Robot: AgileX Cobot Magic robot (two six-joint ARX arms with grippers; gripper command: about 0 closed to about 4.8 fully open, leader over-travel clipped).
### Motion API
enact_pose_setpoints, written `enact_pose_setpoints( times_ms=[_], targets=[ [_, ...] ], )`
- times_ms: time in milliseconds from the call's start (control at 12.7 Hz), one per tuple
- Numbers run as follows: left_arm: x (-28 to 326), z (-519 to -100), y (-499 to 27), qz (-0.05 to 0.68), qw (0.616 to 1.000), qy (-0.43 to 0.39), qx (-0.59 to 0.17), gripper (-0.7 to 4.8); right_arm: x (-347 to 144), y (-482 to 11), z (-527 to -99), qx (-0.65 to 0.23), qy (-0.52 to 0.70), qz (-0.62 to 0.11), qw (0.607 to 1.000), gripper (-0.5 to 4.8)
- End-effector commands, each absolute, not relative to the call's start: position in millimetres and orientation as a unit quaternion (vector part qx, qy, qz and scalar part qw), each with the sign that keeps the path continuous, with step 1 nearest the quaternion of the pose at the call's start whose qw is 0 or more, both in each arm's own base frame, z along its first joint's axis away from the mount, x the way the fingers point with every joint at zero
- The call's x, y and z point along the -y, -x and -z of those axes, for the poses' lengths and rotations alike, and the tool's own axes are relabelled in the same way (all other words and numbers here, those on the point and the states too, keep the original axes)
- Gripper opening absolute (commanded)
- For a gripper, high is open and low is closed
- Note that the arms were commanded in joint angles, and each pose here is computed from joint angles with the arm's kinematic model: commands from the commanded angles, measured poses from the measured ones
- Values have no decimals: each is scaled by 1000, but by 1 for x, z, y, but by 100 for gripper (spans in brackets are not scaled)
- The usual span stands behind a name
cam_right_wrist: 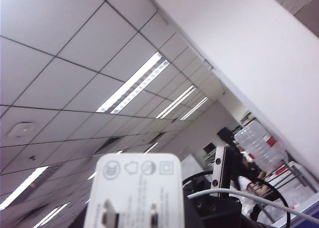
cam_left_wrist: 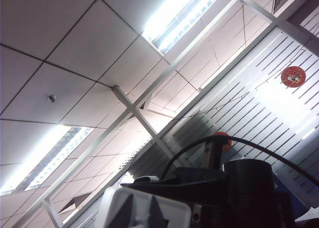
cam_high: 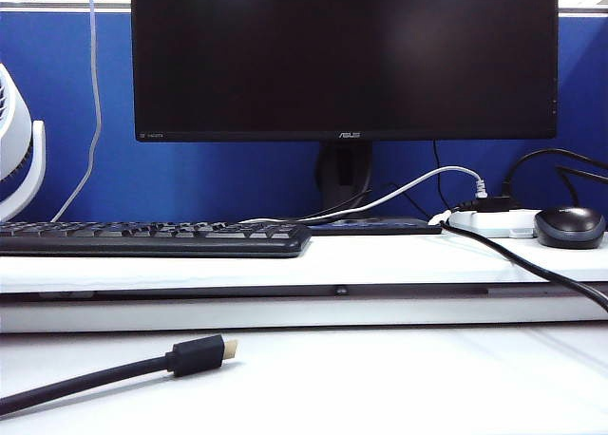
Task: Pick up the Type-C charging cable and the charging base, insert one end of the Type-C charger into the corresponding slot on the base, and finally place the plugged-in charger back on the table.
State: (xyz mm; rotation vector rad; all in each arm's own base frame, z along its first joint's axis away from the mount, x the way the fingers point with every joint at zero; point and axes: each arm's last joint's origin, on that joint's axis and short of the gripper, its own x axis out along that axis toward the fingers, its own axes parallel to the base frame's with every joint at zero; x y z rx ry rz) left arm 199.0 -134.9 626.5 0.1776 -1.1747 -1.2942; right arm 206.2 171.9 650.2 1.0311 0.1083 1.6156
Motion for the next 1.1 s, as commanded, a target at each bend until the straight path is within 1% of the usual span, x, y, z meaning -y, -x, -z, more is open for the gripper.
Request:
enact_pose_setpoints(
  times_ms=[79,236,315,393,551,630,866,944,1023,1102],
  targets=[
    [145,-617,-212,595,650,-73,467,-6,-184,-204,-645,-62,-416,-696,582,-5],
    [146,-617,-212,597,648,-76,466,-2,-184,-204,-644,-65,-418,-694,583,-5],
    [145,-617,-212,594,651,-73,467,336,-184,-205,-644,-65,-419,-693,583,-5],
    [145,-618,-211,590,655,-66,467,477,-183,-205,-645,-63,-421,-692,584,-5],
    [144,-619,-212,584,661,-61,468,477,-183,-204,-645,-62,-420,-692,583,-5],
    [145,-618,-216,569,685,-41,453,477,-179,-200,-648,-56,-419,-694,583,-5],
    [137,-617,-223,557,705,-44,436,476,-167,-198,-652,-41,-415,-688,594,-5],
    [134,-615,-226,560,719,-44,409,476,-163,-196,-654,-34,-415,-686,597,-5],
    [136,-609,-228,606,707,-59,359,475,-154,-202,-654,-17,-415,-669,616,-5],
    [136,-607,-226,636,690,-70,337,474,-153,-204,-654,-3,-419,-654,630,-5]
  ],
)
